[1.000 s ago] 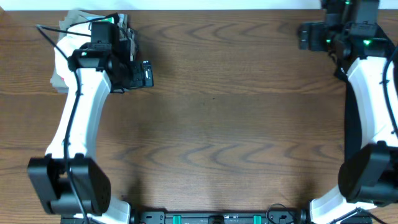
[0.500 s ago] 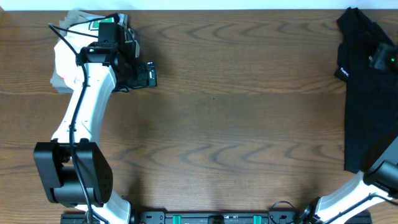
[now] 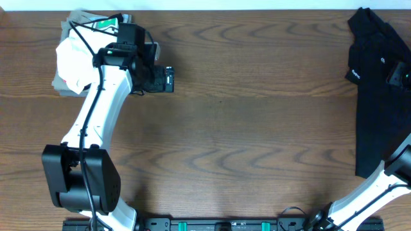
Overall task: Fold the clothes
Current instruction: 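Reach the right gripper to the black polo shirt collar and grasp it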
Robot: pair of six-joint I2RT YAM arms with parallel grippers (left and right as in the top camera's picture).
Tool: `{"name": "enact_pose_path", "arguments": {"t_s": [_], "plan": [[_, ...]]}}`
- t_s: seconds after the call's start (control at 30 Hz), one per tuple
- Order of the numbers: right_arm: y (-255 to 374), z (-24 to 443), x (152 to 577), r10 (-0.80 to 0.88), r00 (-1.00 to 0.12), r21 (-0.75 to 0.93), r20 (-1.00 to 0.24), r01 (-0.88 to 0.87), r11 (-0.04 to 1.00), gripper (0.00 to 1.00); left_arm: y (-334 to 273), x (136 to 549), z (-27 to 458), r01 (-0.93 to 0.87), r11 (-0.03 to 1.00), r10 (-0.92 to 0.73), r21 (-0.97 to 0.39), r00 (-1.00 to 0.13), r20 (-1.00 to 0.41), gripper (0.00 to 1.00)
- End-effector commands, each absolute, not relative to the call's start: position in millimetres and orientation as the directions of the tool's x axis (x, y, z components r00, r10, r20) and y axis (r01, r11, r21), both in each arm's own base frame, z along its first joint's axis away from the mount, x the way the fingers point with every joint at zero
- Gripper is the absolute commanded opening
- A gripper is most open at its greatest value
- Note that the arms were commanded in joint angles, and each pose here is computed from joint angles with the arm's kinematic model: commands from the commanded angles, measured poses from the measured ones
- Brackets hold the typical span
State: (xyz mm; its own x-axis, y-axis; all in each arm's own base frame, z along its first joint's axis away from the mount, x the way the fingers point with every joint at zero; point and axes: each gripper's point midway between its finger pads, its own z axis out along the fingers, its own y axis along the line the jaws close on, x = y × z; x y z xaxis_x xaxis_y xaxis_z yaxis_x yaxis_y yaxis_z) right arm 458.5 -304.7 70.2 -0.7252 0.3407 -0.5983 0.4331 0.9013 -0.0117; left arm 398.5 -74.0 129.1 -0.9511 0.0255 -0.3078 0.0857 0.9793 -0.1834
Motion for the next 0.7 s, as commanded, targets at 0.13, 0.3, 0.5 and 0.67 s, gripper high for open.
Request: {"name": "enact_pose_path", "arguments": {"t_s": [0.13,0.3,0.5,0.67], "plan": [[-306.6,56.6,471.4,0.274,-0.735,-0.002,-0.620,0.351,0.936,0.59,-91.2,402.4,133.7,0.151,0.972,0.084,-0.182,-0.939,-0.333,0.99],[-308.2,40.4,471.7,0.254,-0.754,-0.017,-0.606,0.331,0.943,0.55,-100.6,400.7,133.9,0.174,0.968,0.106,-0.181,-0.936,-0.335,0.99],[-312.8,28.8,472.1,0.254,-0.756,-0.020,-0.604,0.333,0.943,0.53,-104.2,401.2,134.4,0.183,0.966,0.113,-0.181,-0.933,-0.341,0.99],[-315.6,12.9,468.5,0.268,-0.765,-0.015,-0.585,0.341,0.940,0.49,-104.1,401.1,134.3,0.183,0.966,0.113,-0.181,-0.933,-0.341,0.99]]}}
